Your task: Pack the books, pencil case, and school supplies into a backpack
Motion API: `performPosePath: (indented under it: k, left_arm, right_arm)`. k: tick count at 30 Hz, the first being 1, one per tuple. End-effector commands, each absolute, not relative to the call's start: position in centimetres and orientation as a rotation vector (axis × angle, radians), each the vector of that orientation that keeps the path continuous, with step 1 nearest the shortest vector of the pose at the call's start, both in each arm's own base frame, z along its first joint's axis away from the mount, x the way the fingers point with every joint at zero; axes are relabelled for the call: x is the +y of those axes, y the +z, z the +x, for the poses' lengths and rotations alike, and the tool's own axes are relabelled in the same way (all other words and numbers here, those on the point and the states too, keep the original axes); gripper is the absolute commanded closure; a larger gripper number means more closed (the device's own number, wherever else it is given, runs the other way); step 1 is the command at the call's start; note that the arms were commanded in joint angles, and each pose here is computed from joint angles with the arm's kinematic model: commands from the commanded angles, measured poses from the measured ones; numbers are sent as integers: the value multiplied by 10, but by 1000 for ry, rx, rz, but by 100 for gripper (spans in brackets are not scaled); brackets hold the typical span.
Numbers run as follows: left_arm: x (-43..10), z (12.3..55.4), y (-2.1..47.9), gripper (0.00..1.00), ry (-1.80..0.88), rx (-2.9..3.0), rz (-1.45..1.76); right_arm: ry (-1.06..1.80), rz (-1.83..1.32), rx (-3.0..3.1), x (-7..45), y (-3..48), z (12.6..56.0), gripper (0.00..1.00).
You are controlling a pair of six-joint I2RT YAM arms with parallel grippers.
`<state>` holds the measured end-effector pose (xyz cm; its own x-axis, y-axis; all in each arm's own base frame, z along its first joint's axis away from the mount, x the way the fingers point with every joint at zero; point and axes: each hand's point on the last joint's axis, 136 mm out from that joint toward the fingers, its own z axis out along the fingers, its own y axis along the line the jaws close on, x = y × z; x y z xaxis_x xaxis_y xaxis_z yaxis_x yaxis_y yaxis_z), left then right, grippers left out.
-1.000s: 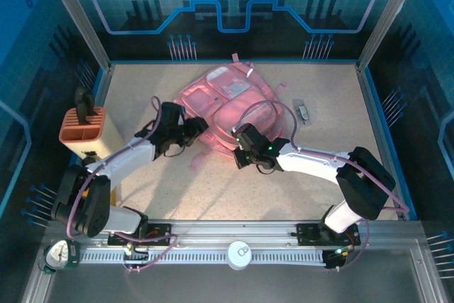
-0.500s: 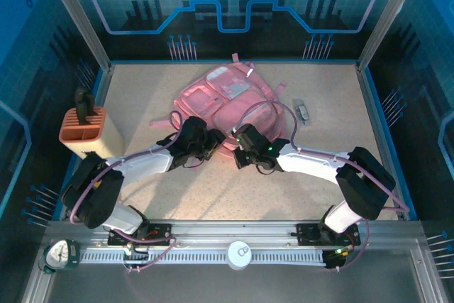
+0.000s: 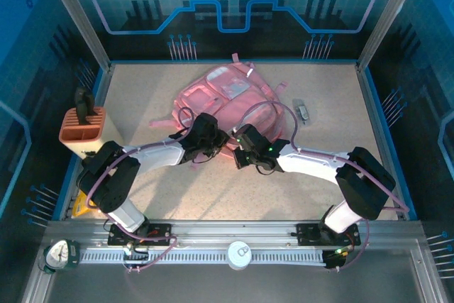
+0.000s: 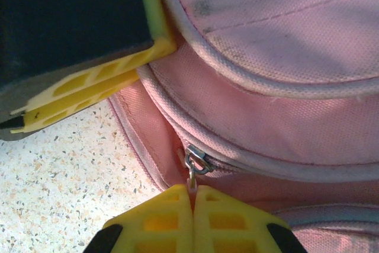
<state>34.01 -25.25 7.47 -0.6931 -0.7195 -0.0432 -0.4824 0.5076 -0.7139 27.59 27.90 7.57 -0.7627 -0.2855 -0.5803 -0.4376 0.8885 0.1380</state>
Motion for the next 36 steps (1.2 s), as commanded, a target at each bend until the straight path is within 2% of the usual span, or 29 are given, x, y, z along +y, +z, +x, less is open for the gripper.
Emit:
performPosePath:
  k: [1, 7, 13, 17, 23, 30, 36]
  left_arm:
    - [-258, 355, 94, 90, -1013, 2356, -961]
    - [-257, 352, 96, 99, -1015, 2354, -951]
    - [-258, 351, 98, 100, -1021, 2352, -946]
    - [-260, 351, 101, 100, -1027, 2348, -932]
    - [-257, 351, 107, 100, -1009, 2344, -892]
    - [-233, 351, 126, 100, -907, 2328, -835]
    - [-196, 353, 140, 100, -895, 2296, -810]
  right_arm:
    - [385, -524, 2518, 286, 69, 273, 98]
    - [392, -506, 2518, 293, 69, 284, 89]
    - [363, -484, 2534, 296, 63, 293, 77]
    - [347, -476, 2542, 295, 58, 295, 83]
    - [278, -454, 2541, 278, 62, 290, 100]
    - [137, -401, 2525, 230, 78, 279, 100]
    - [70, -333, 2581, 176, 71, 272, 100]
